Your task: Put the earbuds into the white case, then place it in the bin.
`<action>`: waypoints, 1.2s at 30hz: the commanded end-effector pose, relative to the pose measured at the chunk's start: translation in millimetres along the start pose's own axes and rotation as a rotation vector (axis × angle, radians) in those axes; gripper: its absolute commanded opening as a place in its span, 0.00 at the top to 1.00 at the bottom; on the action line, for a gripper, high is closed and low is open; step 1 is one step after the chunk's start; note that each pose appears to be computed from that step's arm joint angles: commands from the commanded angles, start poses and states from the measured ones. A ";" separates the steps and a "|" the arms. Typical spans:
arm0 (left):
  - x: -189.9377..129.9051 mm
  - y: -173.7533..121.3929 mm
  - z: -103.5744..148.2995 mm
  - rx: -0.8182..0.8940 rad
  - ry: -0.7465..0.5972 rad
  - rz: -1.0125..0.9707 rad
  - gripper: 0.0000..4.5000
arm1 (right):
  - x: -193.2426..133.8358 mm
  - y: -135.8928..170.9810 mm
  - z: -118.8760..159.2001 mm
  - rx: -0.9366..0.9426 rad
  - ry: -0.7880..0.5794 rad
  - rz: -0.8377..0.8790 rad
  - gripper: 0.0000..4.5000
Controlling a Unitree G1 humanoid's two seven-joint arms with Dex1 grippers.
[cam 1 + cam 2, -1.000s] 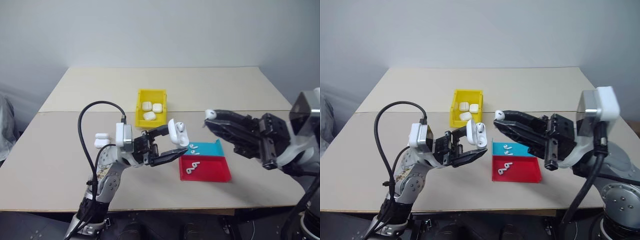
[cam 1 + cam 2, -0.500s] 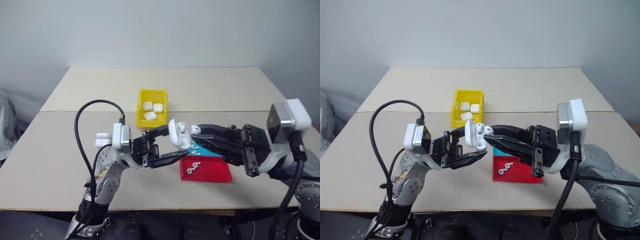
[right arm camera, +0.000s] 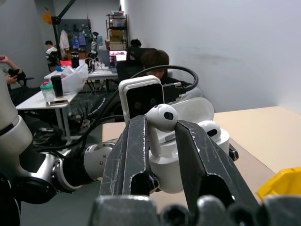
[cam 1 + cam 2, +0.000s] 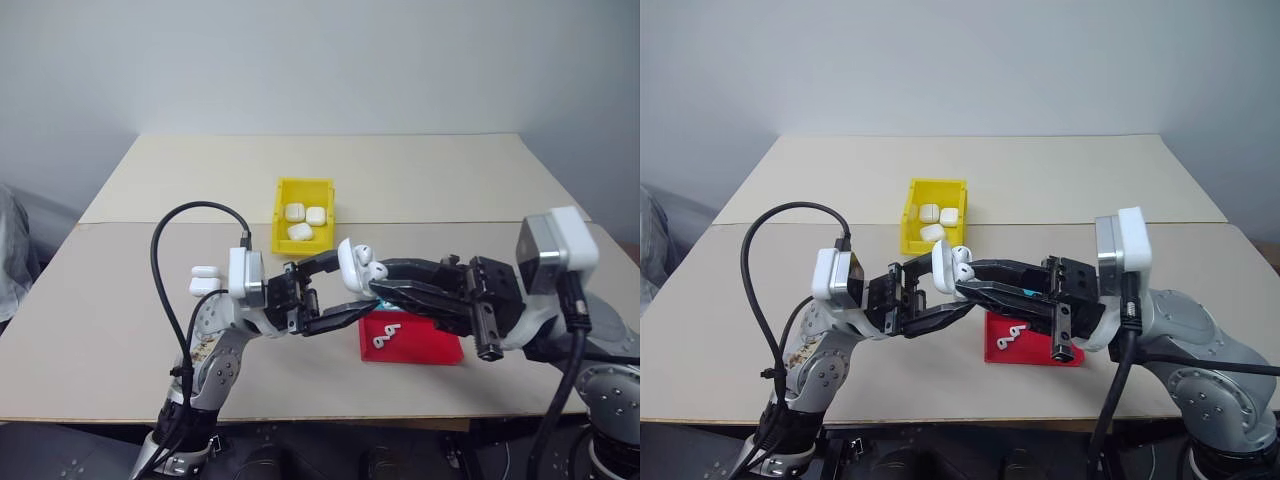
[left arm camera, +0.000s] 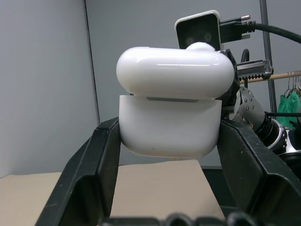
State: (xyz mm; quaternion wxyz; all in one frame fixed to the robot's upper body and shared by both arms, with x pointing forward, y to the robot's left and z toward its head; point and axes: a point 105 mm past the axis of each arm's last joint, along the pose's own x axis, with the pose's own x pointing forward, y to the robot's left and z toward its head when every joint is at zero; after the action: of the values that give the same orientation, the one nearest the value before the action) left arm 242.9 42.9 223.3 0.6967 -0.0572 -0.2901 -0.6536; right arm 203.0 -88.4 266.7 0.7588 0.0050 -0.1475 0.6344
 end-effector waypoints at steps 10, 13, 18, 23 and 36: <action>3.1 -4.6 11.2 0.047 -0.038 -0.014 0.33 | 2.0 1.9 -2.0 -0.064 0.001 0.004 0.81; 3.4 -2.2 10.6 0.048 -0.032 -0.012 0.33 | 1.1 7.4 -0.3 -0.104 -0.005 0.026 0.63; 3.3 -0.8 10.0 0.047 -0.028 -0.006 0.33 | -2.3 4.3 -1.2 -0.122 0.011 0.011 0.41; -0.3 4.2 5.8 0.046 -0.002 0.010 0.33 | -18.8 -6.0 9.0 -0.160 0.024 -0.016 0.41; -10.5 17.9 -42.2 0.076 0.251 0.002 0.33 | 2.0 -29.9 33.2 -0.246 0.170 0.129 0.95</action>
State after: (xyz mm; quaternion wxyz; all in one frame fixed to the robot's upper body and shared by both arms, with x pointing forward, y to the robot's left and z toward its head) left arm 275.9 40.2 179.4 0.7391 0.0352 -0.2007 -0.6421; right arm 226.1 -102.4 300.6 0.7268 -0.1395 -0.1553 0.6544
